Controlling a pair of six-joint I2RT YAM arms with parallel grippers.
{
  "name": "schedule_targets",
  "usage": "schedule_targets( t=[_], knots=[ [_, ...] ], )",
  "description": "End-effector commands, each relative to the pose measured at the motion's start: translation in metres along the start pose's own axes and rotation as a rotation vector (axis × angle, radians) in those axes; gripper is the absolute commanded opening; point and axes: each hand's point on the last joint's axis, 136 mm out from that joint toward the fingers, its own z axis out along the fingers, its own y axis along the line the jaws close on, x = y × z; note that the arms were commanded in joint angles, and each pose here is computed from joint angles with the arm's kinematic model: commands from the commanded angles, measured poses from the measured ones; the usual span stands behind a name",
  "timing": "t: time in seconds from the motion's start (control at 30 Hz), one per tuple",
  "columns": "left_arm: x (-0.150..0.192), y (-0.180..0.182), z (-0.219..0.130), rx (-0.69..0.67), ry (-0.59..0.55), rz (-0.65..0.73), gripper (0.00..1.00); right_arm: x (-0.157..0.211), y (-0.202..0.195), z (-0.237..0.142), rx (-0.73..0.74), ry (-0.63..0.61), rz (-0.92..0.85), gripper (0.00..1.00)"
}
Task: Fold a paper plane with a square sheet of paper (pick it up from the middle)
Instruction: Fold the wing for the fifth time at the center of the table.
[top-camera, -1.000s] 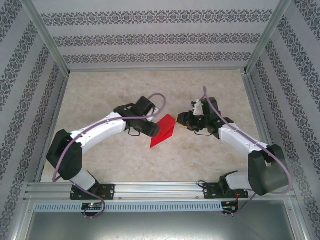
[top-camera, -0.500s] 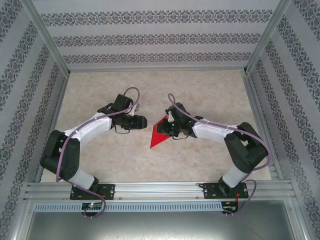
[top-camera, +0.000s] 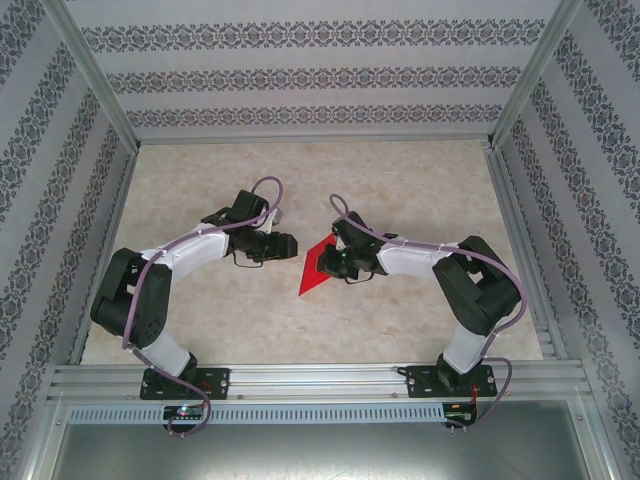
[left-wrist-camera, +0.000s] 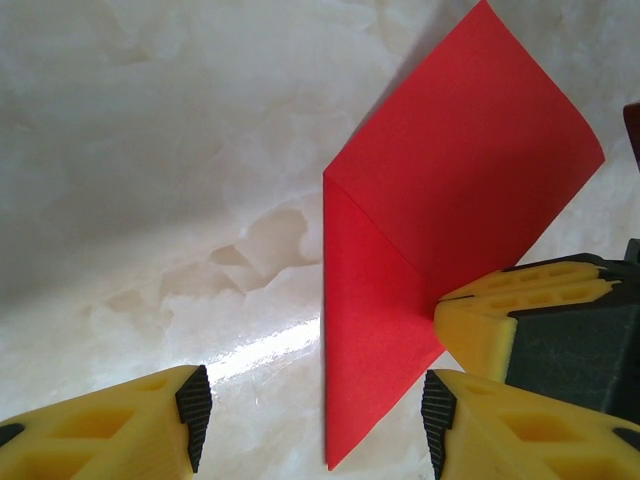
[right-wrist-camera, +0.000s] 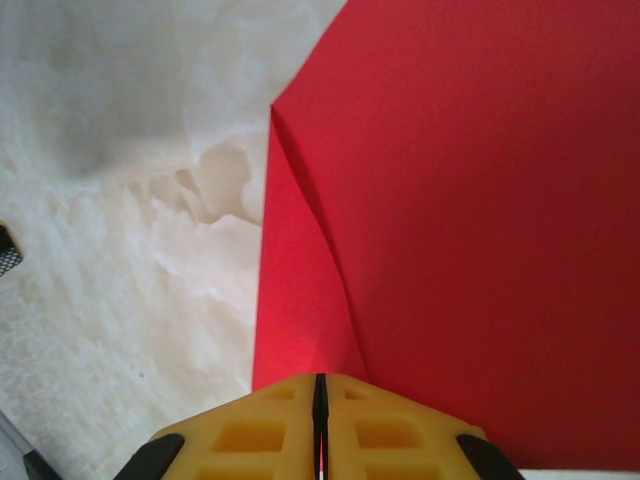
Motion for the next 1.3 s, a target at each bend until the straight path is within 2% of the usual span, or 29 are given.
schedule_targets(
  t=[0.0,0.23,0.57,0.77,1.03,1.27],
  knots=[
    [-0.004,-0.002,-0.001,0.021,-0.006,0.002,0.61,0.006,-0.018,0.004,0.063,0.011,-0.009,0.1],
    [-0.002,-0.004,0.005,0.045,0.01,-0.017,0.6,0.011,-0.027,0.009,0.057,0.028,-0.007,0.08],
    [-0.002,-0.015,0.023,0.103,0.009,-0.052,0.57,0.014,-0.032,0.014,-0.026,0.005,0.011,0.07],
    [0.002,-0.017,0.041,0.112,0.016,-0.079,0.51,0.012,-0.027,0.012,-0.086,-0.015,0.014,0.06],
    [0.002,-0.023,0.062,0.134,0.025,-0.096,0.41,0.01,-0.032,0.008,-0.091,-0.023,0.021,0.05],
    [-0.002,-0.036,0.069,0.187,0.031,-0.102,0.38,0.012,-0.034,0.008,-0.094,-0.019,0.023,0.05]
  ],
)
